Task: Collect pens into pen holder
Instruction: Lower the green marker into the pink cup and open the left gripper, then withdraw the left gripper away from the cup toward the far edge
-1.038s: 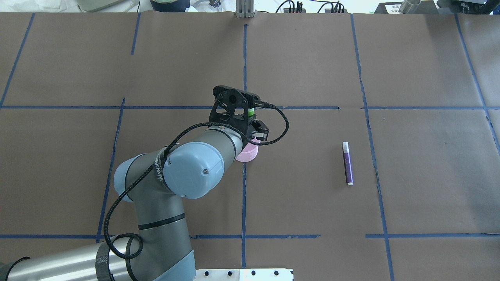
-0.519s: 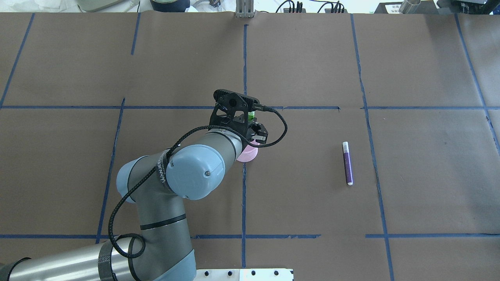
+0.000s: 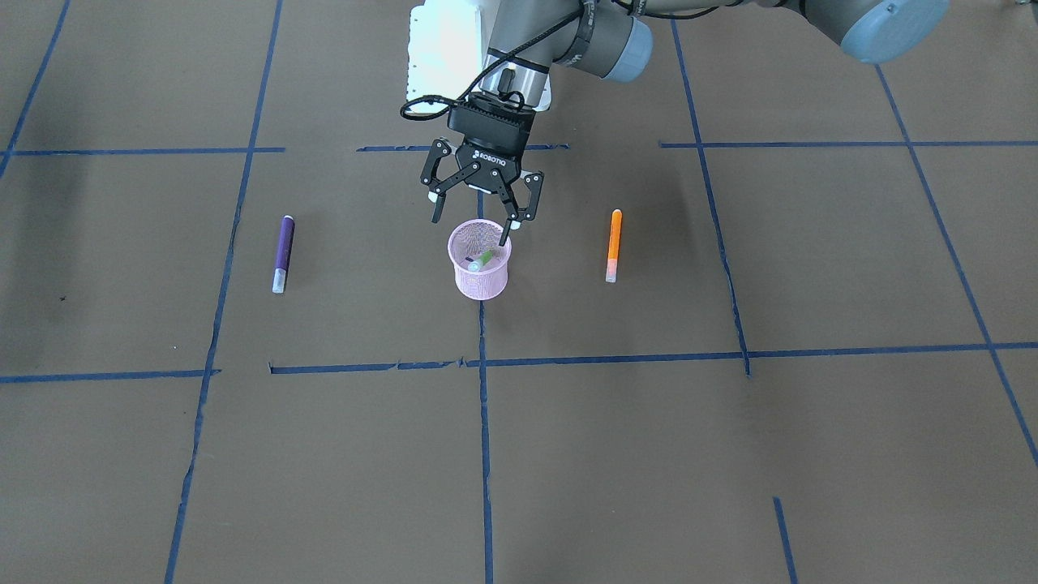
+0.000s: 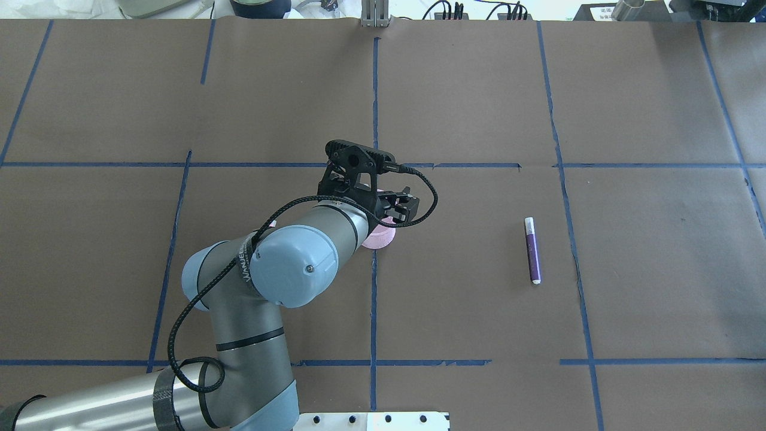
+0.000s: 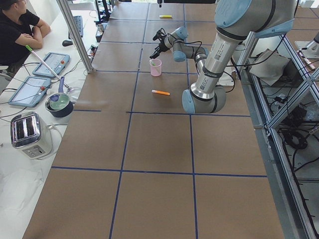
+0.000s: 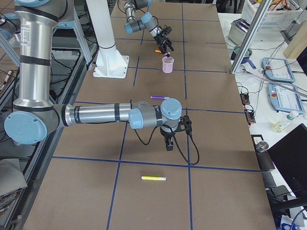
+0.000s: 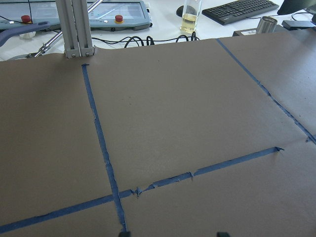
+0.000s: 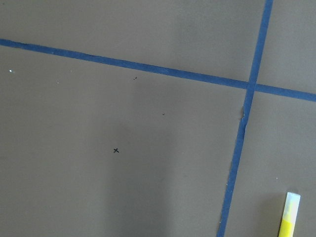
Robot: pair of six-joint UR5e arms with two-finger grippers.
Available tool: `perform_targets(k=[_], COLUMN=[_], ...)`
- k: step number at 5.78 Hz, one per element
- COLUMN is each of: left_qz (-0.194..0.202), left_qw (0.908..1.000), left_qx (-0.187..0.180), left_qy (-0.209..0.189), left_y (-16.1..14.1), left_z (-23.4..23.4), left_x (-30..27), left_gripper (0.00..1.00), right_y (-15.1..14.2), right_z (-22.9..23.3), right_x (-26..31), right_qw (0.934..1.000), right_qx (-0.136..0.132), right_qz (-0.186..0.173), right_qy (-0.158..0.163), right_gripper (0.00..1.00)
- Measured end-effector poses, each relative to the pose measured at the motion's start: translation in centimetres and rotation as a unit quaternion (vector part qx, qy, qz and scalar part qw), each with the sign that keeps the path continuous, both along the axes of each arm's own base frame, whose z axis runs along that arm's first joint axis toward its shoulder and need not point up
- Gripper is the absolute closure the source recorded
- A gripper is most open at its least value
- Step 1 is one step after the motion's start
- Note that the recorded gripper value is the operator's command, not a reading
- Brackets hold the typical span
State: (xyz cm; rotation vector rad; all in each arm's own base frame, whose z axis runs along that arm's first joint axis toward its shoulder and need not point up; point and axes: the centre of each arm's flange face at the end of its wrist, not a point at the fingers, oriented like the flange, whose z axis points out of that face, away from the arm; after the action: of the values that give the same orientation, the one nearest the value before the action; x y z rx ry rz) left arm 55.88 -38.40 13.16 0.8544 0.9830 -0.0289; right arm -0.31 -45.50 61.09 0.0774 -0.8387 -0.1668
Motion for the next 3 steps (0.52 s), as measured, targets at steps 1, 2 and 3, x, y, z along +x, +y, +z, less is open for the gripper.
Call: perform_targets(k=[1,2,3], left_qz=[-0.007,-0.009,0.005], left_qw=[0.9999,0.9998,0.9993], left_qx=[-0.001,-0.011,-0.036], left_qy=[0.008,0.014,0.011], left_y=[-0.7,-2.7,-5.7], left_z=[-0.5,-0.5,1.2], left_x=[-1.0,-2.6,-5.0], left_gripper=[0.0,0.0,0.0], right_y=[0.0,0.0,0.2], right_z=[2.0,4.4,6.7], right_x=[0.0,0.1,0.3], right_qw=[0.9999,0.9994,0.9986], right_qx=[-0.017,-0.035,-0.051], right_qz=[-0.002,-0.005,-0.009], right_qy=[0.004,0.008,0.011], right_gripper=[0.01,0.01,0.01])
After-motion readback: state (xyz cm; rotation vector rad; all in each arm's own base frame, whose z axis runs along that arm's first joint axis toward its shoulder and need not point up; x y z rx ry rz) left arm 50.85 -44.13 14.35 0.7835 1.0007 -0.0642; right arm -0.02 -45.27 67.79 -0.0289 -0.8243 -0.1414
